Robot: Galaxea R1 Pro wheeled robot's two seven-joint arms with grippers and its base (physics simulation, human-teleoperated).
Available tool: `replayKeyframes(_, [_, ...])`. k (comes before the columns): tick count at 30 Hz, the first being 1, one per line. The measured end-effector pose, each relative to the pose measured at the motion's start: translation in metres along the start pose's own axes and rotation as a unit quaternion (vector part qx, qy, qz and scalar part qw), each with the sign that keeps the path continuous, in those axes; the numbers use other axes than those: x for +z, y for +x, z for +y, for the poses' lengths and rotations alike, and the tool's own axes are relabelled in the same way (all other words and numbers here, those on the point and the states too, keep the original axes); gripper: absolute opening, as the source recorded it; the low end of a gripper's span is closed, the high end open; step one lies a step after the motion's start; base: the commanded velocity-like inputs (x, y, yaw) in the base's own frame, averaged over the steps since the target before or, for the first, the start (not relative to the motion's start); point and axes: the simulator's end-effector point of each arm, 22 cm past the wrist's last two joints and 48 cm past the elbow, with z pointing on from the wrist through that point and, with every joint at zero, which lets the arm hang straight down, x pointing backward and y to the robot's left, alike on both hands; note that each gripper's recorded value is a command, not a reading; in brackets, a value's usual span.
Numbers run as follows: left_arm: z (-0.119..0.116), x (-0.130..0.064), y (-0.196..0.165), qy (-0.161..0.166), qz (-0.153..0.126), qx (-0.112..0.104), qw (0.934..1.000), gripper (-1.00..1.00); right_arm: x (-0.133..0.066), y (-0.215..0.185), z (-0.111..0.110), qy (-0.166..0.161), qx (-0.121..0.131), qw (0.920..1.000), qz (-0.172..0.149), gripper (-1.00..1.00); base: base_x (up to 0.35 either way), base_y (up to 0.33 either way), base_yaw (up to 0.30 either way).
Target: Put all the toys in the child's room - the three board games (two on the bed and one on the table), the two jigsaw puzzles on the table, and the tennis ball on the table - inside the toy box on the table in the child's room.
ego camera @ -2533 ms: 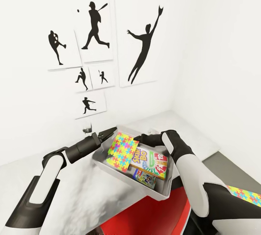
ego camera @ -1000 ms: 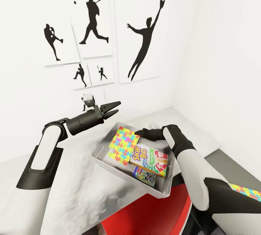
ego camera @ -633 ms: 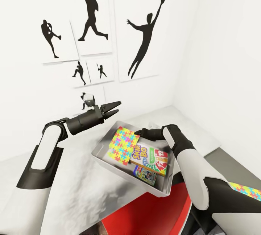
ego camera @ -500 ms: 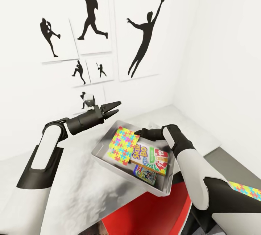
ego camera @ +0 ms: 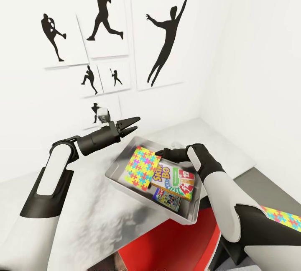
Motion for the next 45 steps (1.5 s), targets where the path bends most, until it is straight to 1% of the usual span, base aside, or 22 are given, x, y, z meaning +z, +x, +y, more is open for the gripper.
replayKeyframes(25, [0.023, 0.003, 0.007, -0.007, 0.003, -0.018, 0.9998, 1.0, 0.016, 0.01, -0.015, 0.001, 0.01, 0.9999, 0.012, -1.0, 0.0, 0.0, 0.0])
replayKeyframes(32, [0.03, 0.003, 0.009, -0.01, 0.004, -0.023, 0.9997, 1.0, 0.016, -0.003, -0.012, -0.002, 0.007, 1.0, 0.005, -1.0, 0.0, 0.0, 0.0])
replayKeyframes(45, [0.04, 0.003, 0.013, -0.014, 0.006, -0.03, 0.9994, 1.0, 0.018, -0.009, -0.015, -0.001, 0.006, 1.0, 0.003, -1.0, 0.0, 0.0, 0.0])
